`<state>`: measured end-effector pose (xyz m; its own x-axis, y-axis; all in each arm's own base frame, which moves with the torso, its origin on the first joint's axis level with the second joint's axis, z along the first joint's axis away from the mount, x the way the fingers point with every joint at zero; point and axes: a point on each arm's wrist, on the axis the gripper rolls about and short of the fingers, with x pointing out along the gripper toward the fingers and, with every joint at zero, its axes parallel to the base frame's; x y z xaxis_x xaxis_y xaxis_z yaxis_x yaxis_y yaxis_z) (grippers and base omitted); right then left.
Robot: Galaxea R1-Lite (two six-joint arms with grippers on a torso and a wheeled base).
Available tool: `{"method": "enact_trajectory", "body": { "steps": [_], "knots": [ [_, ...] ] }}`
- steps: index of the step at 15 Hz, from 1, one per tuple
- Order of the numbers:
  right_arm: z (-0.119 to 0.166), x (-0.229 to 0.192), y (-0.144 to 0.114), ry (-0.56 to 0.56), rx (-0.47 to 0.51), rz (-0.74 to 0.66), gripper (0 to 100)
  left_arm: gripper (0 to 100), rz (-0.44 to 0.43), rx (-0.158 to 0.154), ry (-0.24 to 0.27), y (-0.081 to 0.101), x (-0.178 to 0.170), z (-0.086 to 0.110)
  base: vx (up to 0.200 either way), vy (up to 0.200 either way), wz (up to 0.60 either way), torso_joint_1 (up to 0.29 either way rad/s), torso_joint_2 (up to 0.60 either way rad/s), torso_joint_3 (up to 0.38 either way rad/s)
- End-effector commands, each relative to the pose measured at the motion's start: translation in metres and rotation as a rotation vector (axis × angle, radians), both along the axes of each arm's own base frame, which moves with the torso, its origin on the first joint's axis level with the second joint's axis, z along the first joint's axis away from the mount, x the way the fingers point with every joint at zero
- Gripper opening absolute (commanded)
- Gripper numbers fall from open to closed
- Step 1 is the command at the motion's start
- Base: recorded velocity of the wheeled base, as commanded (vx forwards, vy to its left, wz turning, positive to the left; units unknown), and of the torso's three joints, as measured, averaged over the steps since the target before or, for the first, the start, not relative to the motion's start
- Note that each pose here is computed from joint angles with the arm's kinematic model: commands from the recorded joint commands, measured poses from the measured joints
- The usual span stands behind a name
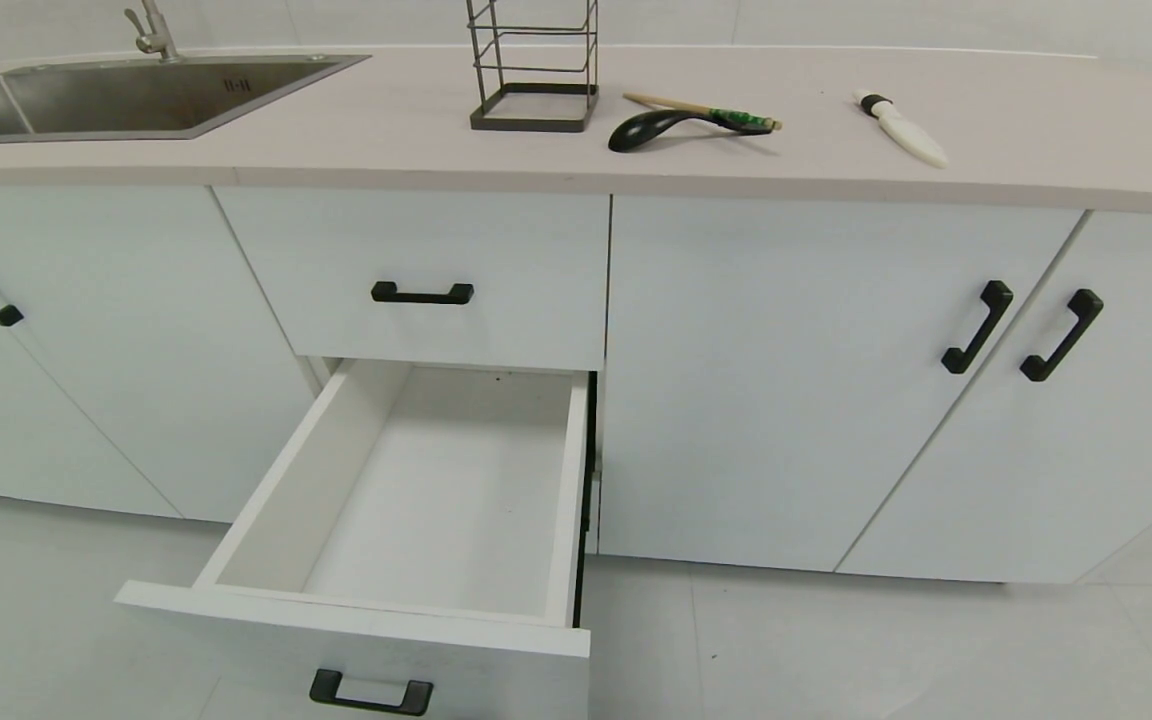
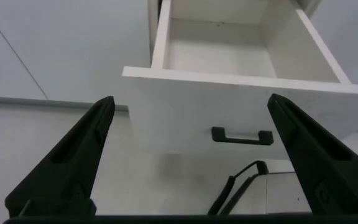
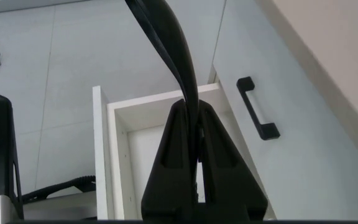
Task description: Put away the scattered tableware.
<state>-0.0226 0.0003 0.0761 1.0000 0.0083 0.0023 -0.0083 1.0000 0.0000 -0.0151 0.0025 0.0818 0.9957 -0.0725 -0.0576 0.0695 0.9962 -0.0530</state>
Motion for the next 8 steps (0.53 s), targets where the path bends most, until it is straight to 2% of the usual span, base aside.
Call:
{"method": "enact_trajectory", "body": {
  "steps": [1,2,3,7,8],
  "knots": [
    [0.0001,0.0002,0.0,0.002,-0.002,0.001,0,100,0.098,0.009,-0.027,-0.0016,-0.0035,-0.0029,0.0,0.0,0.0,0.0,0.0,0.0],
    [0.0001,0.0002,0.0,0.002,-0.002,0.001,0,100,0.104,0.041,-0.06,-0.0023,-0.0078,-0.0059,0.0,0.0,0.0,0.0,0.0,0.0],
    [0.0001,0.0002,0.0,0.002,-0.002,0.001,0,100,0.076,0.051,-0.059,-0.0024,-0.0078,-0.0061,0.0,0.0,0.0,0.0,0.0,0.0],
    [0.0001,0.0002,0.0,0.002,-0.003,0.002,0,100,0.072,0.06,-0.058,-0.0025,-0.0077,-0.0065,0.0,0.0,0.0,0.0,0.0,0.0],
    [0.0001,0.0002,0.0,0.002,-0.003,0.001,0,100,0.069,0.06,-0.058,-0.0026,-0.0077,-0.0065,0.0,0.0,0.6,0.002,0.0,0.002]
  ]
}}
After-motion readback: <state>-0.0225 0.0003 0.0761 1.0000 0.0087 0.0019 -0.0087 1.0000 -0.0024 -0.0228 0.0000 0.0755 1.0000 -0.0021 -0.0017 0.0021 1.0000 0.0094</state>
